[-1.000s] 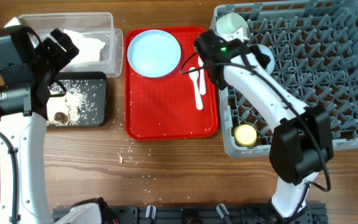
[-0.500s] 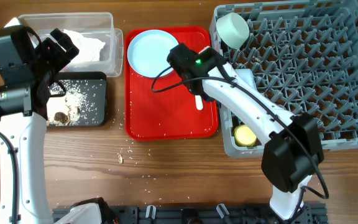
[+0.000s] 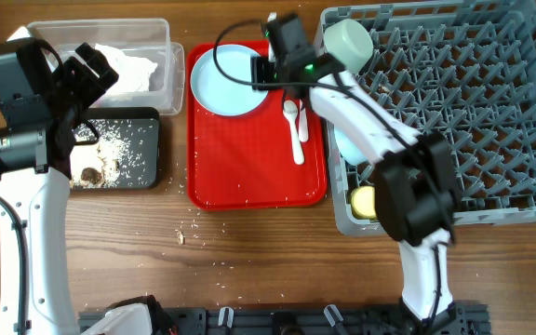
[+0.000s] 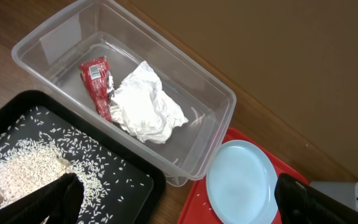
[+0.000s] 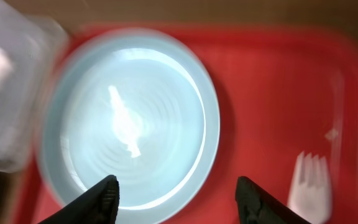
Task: Sort waste into correct bins and load items into the dishwasher rack
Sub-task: 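Grasp the light-blue bowl with the right gripper, then place the light-blue bowl into the dish rack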
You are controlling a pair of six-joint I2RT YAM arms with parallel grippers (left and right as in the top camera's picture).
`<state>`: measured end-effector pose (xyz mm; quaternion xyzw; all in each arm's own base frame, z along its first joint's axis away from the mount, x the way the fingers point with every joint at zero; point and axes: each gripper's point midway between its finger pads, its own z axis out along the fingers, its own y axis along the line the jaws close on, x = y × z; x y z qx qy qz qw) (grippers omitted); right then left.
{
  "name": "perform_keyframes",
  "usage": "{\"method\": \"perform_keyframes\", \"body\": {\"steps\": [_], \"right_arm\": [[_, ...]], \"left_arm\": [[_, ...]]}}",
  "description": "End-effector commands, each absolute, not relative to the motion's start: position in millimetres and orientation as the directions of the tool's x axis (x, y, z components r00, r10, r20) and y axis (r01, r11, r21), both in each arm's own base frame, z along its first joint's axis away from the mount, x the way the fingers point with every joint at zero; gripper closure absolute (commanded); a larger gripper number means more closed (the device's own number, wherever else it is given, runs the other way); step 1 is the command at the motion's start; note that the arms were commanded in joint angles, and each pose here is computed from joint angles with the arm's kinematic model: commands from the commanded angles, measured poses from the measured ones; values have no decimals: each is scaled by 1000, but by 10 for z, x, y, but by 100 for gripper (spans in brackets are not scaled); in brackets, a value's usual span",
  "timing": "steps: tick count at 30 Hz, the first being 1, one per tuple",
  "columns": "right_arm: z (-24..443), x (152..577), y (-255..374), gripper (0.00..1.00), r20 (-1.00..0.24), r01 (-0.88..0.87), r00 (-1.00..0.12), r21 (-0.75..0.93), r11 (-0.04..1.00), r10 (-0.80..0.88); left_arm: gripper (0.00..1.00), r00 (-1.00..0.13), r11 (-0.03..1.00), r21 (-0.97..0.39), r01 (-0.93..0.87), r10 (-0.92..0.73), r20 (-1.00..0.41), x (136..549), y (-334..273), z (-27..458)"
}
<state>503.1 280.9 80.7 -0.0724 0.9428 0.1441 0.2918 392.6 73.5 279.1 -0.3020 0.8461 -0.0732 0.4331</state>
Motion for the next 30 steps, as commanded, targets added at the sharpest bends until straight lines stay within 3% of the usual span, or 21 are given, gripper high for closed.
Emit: {"method": "perform_keyframes", "body": {"steps": [1, 8, 10, 11, 12, 15, 19, 21, 26, 30], "right_arm": [[457, 4985, 2855, 41, -499, -149, -866, 280, 949, 11], [-100, 4844, 2862, 59, -405, -136, -914, 260, 956, -20], [-109, 4832, 2855, 76, -399, -134, -917, 258, 957, -21], [-120, 4814, 2846, 90, -392, -132, -920, 255, 958, -22], [-133, 4783, 2843, 96, -378, -132, -925, 256, 957, -27], [40, 4740, 2860, 96, -369, -145, -929, 270, 952, -37], [800, 4951, 2783, 96, -521, -212, -851, 236, 948, -60], [1538, 5022, 2612, 96, -645, -249, -761, 189, 950, -71], [3333, 4795, 1381, 96, -867, -21, -494, -69, 997, -70], [3625, 4396, 315, 96, -799, 146, -562, -350, 925, -213]], "left_arm": [[0, -421, 795, -395, -461, -588, -691, 3932, 772, 2834], [0, -421, 795, -395, -461, -588, -691, 3932, 772, 2834], [0, -421, 795, -395, -461, -588, -691, 3931, 772, 2833], [0, -421, 795, -395, -461, -588, -691, 3932, 772, 2834], [0, -421, 795, -395, -461, -588, -691, 3932, 772, 2834], [0, -421, 795, -395, -461, -588, -691, 3932, 772, 2834], [0, -421, 795, -395, -461, -588, -691, 3932, 772, 2834], [0, -421, 795, -395, -461, -588, -691, 3932, 772, 2834], [0, -421, 795, -395, -461, -588, -691, 3932, 772, 2834], [0, -421, 795, -395, -461, -588, -691, 3932, 772, 2834]]}}
